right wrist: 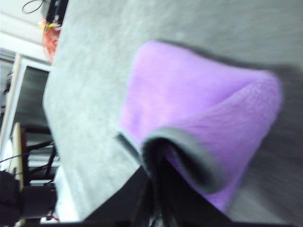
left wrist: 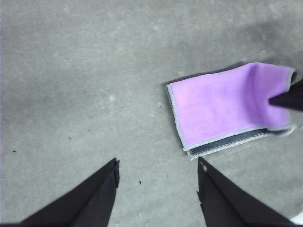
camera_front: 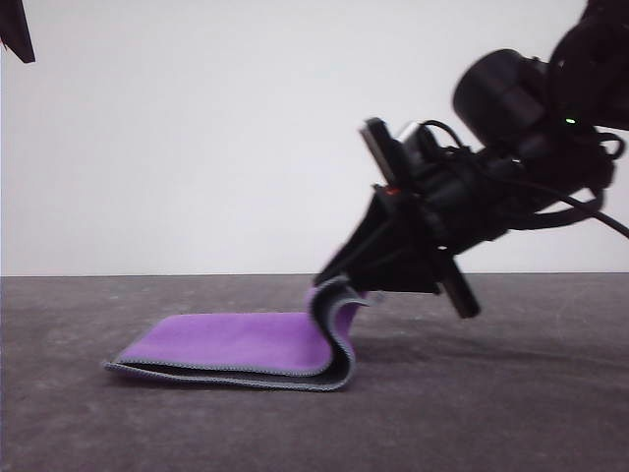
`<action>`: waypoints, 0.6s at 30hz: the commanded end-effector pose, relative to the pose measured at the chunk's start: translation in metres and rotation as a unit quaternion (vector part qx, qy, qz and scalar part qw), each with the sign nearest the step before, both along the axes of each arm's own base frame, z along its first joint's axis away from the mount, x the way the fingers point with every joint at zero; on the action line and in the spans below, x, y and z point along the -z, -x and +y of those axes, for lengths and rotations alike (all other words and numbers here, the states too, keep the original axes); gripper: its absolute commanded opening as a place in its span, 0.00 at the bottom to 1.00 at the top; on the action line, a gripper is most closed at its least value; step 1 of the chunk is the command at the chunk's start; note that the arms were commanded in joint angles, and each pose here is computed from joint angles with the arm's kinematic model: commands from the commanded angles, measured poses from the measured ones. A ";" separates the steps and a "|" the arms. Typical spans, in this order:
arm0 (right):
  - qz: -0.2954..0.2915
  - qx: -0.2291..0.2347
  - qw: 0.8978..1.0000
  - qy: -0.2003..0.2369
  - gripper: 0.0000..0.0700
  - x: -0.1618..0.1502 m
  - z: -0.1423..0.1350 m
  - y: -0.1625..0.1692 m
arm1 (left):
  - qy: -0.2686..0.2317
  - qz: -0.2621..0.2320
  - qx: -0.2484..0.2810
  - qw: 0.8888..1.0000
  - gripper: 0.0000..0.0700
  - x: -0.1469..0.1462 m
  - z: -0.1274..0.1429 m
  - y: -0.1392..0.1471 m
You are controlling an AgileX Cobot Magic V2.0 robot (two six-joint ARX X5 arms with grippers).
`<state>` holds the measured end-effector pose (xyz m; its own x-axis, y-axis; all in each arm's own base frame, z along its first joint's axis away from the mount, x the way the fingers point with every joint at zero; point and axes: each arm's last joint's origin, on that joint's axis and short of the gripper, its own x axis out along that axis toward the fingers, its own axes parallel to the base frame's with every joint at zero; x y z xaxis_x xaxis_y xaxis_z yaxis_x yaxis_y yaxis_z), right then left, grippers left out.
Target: Fold clothes
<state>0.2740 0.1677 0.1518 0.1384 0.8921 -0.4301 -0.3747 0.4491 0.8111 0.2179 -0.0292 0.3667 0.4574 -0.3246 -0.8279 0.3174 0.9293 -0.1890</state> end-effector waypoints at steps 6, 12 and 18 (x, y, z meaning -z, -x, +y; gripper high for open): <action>-0.001 -0.026 1.000 -0.013 0.01 -0.007 0.036 -0.010 | 0.002 -0.009 -0.003 1.000 0.46 -0.004 0.000 -0.002; 0.000 -0.044 0.999 -0.016 0.01 -0.006 0.063 -0.018 | 0.002 -0.008 -0.003 1.000 0.46 -0.004 0.000 -0.002; 0.002 -0.057 0.998 -0.016 0.01 -0.003 0.085 -0.022 | 0.002 -0.008 -0.003 1.000 0.46 -0.004 0.000 -0.002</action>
